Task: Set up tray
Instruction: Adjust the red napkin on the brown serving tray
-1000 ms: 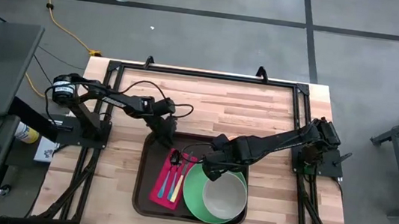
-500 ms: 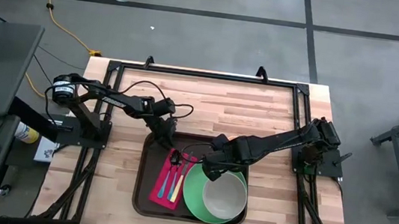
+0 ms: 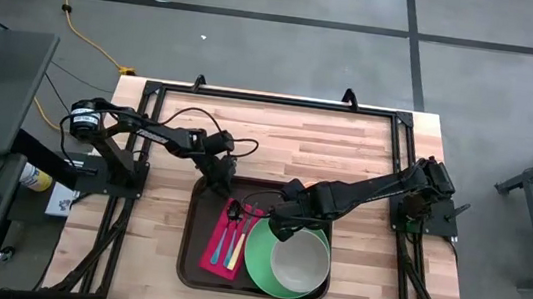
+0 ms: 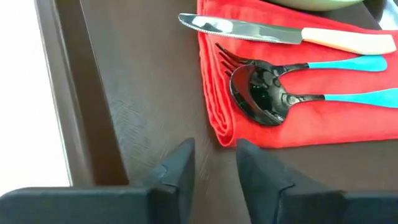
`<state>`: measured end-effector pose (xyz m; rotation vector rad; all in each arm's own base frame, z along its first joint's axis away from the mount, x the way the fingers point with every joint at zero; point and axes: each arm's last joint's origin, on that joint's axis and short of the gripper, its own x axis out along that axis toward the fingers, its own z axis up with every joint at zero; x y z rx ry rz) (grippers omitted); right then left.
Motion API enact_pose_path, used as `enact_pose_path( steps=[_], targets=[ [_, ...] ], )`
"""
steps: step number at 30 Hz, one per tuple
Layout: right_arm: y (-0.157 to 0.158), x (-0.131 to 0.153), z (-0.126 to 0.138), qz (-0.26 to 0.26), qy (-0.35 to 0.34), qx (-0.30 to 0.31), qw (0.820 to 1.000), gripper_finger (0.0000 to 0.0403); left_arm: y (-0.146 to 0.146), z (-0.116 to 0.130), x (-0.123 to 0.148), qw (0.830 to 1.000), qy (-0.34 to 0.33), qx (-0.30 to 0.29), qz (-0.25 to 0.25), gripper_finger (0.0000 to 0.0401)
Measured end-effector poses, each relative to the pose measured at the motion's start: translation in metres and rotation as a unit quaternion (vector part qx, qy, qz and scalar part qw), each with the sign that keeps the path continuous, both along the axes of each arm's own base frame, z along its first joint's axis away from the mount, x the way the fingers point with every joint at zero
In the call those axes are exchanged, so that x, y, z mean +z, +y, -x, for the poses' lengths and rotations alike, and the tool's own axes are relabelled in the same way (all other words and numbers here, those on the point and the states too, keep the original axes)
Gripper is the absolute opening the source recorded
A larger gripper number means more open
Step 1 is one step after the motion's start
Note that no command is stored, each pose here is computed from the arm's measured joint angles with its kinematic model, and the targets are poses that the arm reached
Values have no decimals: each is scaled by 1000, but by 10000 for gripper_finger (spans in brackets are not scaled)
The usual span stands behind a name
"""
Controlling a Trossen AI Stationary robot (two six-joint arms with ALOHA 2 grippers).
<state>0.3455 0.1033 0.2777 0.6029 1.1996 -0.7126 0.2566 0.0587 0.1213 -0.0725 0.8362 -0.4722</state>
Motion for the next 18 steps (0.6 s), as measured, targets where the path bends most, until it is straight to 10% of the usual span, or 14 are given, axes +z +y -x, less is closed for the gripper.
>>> enact_pose_path(
  steps=[18],
  targets=[
    [0,0,0,-1,-3,0,1000,0,0,-1,-1,1000,-5,-8,8,256]
  ],
)
